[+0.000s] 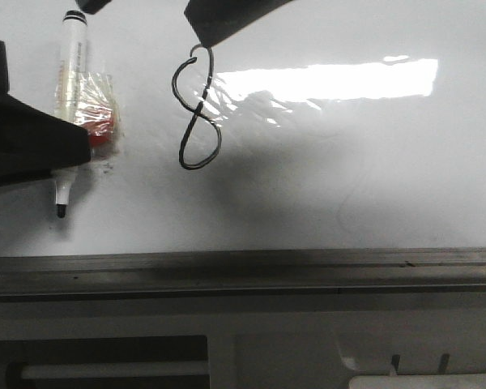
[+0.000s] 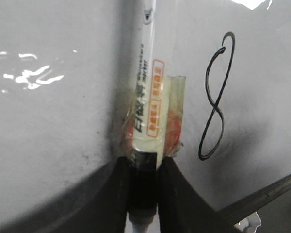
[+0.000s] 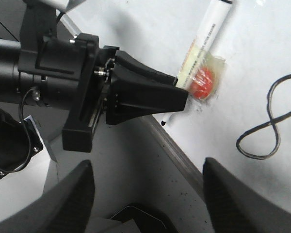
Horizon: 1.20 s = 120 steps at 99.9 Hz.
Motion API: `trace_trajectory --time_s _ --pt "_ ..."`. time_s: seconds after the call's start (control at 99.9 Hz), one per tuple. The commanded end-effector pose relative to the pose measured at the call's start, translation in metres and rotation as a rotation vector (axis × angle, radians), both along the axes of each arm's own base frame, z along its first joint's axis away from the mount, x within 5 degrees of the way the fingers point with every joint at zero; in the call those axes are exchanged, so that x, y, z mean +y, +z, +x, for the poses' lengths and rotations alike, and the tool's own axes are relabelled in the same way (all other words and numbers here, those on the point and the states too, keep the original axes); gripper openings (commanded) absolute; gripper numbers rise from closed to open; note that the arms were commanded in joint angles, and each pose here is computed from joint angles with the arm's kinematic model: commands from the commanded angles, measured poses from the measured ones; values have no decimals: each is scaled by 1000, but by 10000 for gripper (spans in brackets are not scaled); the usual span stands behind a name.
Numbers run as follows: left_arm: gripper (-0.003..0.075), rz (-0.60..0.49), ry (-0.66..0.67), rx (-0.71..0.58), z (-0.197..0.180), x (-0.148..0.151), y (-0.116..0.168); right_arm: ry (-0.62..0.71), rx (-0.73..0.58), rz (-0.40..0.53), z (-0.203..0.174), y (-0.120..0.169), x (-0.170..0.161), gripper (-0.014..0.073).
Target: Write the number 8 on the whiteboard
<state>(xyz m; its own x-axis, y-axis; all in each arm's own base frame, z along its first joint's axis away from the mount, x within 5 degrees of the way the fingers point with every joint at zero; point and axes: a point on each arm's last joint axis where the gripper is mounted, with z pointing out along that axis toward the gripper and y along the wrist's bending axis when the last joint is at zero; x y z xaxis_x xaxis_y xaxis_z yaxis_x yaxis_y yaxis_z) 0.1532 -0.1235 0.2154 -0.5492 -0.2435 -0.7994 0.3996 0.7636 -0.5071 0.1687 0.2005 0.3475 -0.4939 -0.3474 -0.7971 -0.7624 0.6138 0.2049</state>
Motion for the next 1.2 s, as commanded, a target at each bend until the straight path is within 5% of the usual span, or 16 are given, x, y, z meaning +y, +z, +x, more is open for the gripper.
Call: trace_trajectory --time_s 0.0,0.1,0.25,0.35,0.46,0.69,0.8,0.951,1.191 --pt "-10 -81 32 -33 6 -2 12 -20 -67 80 1 18 -1 416" --pt "97 -77 28 -36 6 -3 12 -19 -65 79 1 18 -1 416" --pt "385 -73 26 -34 6 -3 12 -20 -65 81 1 18 -1 416" --pt "436 -75 26 -37 5 -2 13 -24 -71 87 1 19 -1 416" --pt "428 -88 26 -53 4 -1 17 -23 -88 80 2 20 -2 353" --pt "427 -87 19 -63 -6 6 27 -15 -179 63 -7 32 -15 -74" --pt "345 -60 9 -57 -13 11 30 -19 -238 59 -16 35 -27 -62" --pt "-24 -51 -14 -118 -26 21 40 -40 -340 87 -32 30 -49 -62" --pt "-20 -53 -83 -329 -51 35 46 -120 -531 273 -70 3 -96 -62"
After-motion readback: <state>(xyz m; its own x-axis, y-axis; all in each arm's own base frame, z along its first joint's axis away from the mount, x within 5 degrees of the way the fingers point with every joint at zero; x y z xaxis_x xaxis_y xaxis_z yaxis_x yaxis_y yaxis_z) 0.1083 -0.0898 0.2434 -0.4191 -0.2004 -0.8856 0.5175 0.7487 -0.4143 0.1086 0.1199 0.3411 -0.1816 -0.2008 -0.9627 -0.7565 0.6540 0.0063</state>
